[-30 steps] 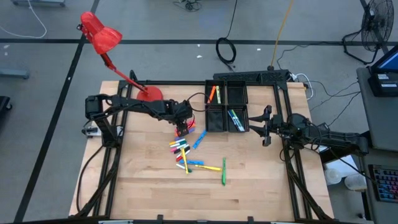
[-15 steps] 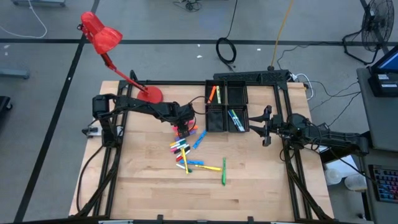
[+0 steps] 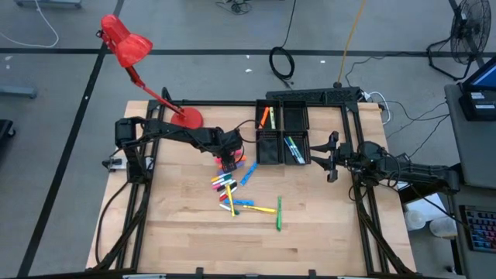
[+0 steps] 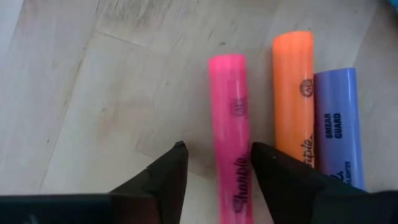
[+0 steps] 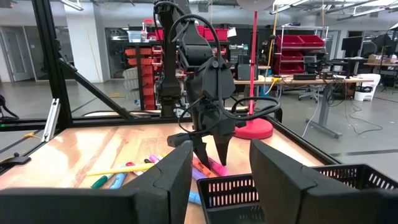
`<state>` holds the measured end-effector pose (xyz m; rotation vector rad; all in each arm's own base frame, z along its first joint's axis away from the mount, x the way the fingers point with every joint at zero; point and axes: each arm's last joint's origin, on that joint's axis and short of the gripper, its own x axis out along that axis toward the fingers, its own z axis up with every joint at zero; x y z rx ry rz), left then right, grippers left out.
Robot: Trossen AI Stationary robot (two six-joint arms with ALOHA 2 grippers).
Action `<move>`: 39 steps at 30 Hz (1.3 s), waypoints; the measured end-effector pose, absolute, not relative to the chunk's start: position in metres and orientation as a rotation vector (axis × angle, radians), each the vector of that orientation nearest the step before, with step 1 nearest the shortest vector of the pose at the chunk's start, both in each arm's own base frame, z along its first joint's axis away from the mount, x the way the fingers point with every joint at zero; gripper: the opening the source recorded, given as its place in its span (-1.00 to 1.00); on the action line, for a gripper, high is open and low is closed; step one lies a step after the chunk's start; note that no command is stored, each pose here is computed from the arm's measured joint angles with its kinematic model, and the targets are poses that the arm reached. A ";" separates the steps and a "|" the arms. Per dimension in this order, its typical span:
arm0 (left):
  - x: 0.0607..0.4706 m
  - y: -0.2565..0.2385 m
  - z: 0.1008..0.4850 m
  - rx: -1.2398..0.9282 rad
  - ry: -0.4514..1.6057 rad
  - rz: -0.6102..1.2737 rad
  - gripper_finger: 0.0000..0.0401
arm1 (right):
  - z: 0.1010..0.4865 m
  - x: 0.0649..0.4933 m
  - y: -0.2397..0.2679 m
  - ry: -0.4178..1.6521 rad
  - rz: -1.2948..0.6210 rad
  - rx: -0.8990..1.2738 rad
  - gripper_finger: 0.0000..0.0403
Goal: Pick & Place Markers
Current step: Put the pink highlighter pen into the top left black bin
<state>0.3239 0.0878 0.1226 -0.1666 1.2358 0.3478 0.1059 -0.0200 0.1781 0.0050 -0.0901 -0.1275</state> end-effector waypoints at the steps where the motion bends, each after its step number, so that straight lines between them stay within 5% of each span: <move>1: 0.324 0.088 0.123 -0.167 1.236 0.348 -0.10 | 0.178 0.106 -0.020 -0.091 -0.128 0.005 -0.28; 9: 0.324 0.087 0.122 -0.182 1.238 0.326 -0.69 | 0.178 0.106 -0.020 -0.090 -0.127 0.005 -0.28; 22: 0.321 0.088 0.142 -0.152 1.171 0.348 -0.70 | 0.178 0.106 -0.020 -0.090 -0.128 0.005 -0.28; 39: 0.320 0.092 0.231 -0.031 0.700 0.361 -0.68 | 0.178 0.106 -0.020 -0.089 -0.128 0.005 -0.28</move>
